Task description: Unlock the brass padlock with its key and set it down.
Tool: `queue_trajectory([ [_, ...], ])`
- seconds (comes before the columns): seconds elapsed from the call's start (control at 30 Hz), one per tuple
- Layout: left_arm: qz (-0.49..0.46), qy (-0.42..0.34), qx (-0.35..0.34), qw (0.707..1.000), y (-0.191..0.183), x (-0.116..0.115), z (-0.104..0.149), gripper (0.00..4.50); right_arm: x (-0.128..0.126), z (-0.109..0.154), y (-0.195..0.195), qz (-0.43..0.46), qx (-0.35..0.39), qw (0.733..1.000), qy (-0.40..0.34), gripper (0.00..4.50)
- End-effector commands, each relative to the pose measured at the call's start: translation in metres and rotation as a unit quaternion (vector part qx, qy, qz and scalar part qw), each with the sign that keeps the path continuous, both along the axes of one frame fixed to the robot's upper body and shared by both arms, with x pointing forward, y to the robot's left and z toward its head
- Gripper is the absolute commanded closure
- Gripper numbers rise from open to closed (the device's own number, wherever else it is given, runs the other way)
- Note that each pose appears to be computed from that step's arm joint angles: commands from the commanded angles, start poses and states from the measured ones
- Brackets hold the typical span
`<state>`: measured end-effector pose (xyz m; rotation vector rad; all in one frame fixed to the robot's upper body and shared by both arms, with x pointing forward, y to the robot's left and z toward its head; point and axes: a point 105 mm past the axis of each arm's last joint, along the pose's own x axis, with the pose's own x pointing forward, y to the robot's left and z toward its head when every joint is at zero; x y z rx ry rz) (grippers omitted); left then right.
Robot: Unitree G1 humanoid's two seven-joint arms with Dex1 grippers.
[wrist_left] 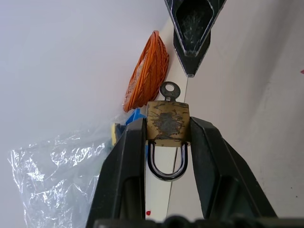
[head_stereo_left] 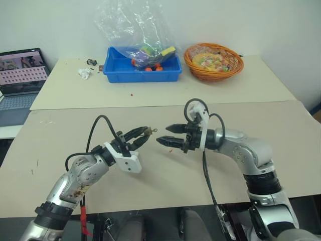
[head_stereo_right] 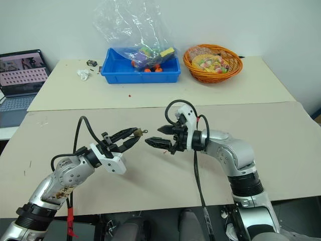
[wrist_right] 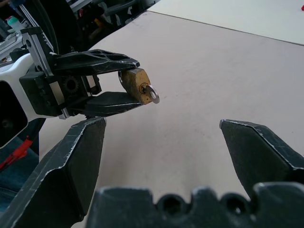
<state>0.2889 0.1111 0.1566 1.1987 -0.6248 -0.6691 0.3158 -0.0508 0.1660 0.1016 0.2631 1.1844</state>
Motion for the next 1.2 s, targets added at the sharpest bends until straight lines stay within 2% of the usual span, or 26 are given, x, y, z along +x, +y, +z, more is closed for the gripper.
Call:
queue_trajectory([
  [0.03,-0.018,-0.022,-0.004,1.0,-0.006,-0.005,0.01,3.67,0.005,0.014,0.005,0.002,0.011,1.0,-0.025,0.0],
  [0.3,-0.025,-0.016,-0.002,1.0,-0.008,-0.007,0.01,3.67,0.006,0.018,0.007,0.009,0.012,1.0,-0.021,0.0],
  [0.33,-0.025,-0.017,-0.002,1.0,-0.008,-0.007,0.01,3.67,0.006,0.018,0.008,0.009,0.012,1.0,-0.02,0.5],
  [0.37,-0.026,-0.018,-0.002,1.0,-0.008,-0.007,0.01,3.67,0.006,0.017,0.008,0.01,0.011,1.0,-0.019,0.68],
  [0.73,-0.027,-0.023,-0.002,0.999,-0.009,-0.008,0.012,3.67,0.003,0.015,0.013,0.016,0.013,1.0,-0.013,4.44],
  [1.07,-0.024,-0.025,-0.004,0.999,-0.009,-0.008,0.013,3.67,-0.003,0.013,0.021,0.028,0.019,0.999,0.008,4.49],
  [1.2,-0.025,-0.026,-0.005,0.999,-0.009,-0.009,0.013,3.67,0.005,0.006,0.022,0.005,0.032,0.995,0.092,4.49],
])
